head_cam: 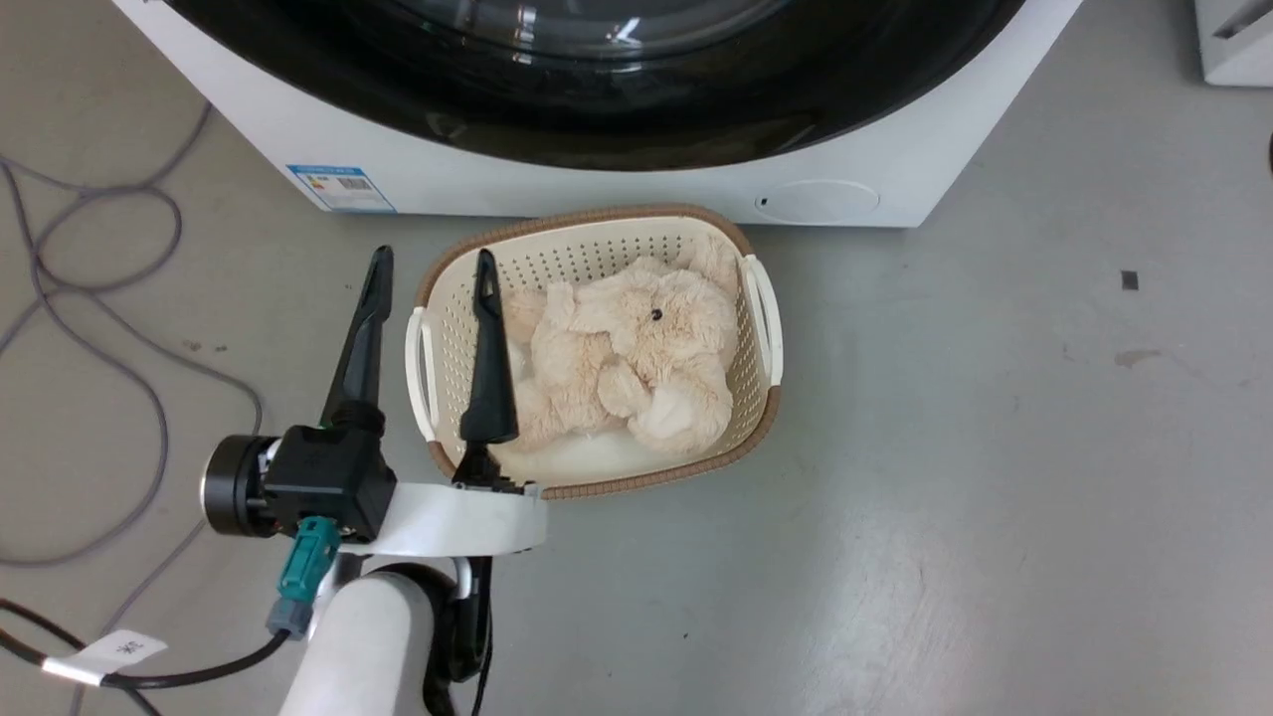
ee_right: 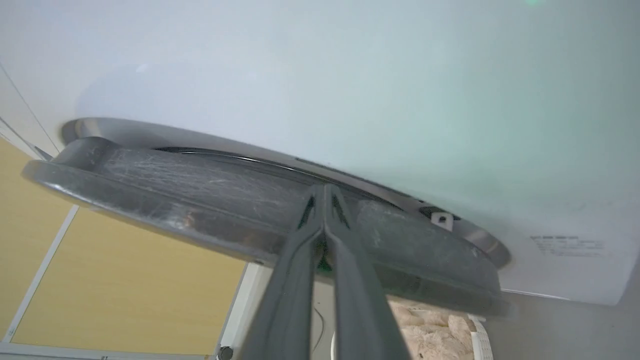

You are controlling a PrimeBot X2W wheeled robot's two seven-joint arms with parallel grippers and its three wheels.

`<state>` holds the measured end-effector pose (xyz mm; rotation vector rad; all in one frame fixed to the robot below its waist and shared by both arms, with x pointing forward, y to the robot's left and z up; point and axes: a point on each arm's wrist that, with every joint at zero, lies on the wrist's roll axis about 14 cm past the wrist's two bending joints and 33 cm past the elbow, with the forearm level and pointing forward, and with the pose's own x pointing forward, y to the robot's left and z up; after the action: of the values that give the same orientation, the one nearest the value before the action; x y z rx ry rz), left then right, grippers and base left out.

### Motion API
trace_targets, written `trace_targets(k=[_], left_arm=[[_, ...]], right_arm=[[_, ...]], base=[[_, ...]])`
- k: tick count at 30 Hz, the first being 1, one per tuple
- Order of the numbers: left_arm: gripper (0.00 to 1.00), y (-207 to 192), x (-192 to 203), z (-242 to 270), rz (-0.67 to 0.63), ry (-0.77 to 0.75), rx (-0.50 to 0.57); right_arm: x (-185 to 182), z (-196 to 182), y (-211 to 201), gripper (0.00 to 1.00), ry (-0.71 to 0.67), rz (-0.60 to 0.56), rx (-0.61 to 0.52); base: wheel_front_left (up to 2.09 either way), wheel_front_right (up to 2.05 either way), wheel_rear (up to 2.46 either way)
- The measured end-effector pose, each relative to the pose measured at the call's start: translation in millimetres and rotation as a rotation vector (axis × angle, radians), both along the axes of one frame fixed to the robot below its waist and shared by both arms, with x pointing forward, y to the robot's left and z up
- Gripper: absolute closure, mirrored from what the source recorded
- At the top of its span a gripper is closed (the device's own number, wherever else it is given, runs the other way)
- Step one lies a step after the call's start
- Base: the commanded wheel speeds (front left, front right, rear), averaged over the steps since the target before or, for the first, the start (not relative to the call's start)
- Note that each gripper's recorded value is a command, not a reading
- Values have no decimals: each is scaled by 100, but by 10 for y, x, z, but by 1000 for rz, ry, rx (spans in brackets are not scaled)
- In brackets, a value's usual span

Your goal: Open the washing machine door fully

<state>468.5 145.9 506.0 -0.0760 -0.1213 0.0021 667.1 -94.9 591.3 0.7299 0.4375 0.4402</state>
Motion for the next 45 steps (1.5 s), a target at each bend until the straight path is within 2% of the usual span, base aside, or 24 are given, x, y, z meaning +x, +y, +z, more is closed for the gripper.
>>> trace_targets(k=[9,22,34,45], left_arm=[[0,-30,35,17,4,-18,-10],[0,-78,0,69,0,-32,-23],[0,-41,-253,214,6,-43,-14],[0,10,-551,269,3,-39,-4]], right_arm=[[-6,-51,87,100,111,98,-32],[-204,-10,147,100,268,238,-1],[-753,5,192,100,371,343,2],[-1417,75,373,100,396,491,6]], base=[[0,0,0],[0,0,0],[0,0,0],[0,0,0]])
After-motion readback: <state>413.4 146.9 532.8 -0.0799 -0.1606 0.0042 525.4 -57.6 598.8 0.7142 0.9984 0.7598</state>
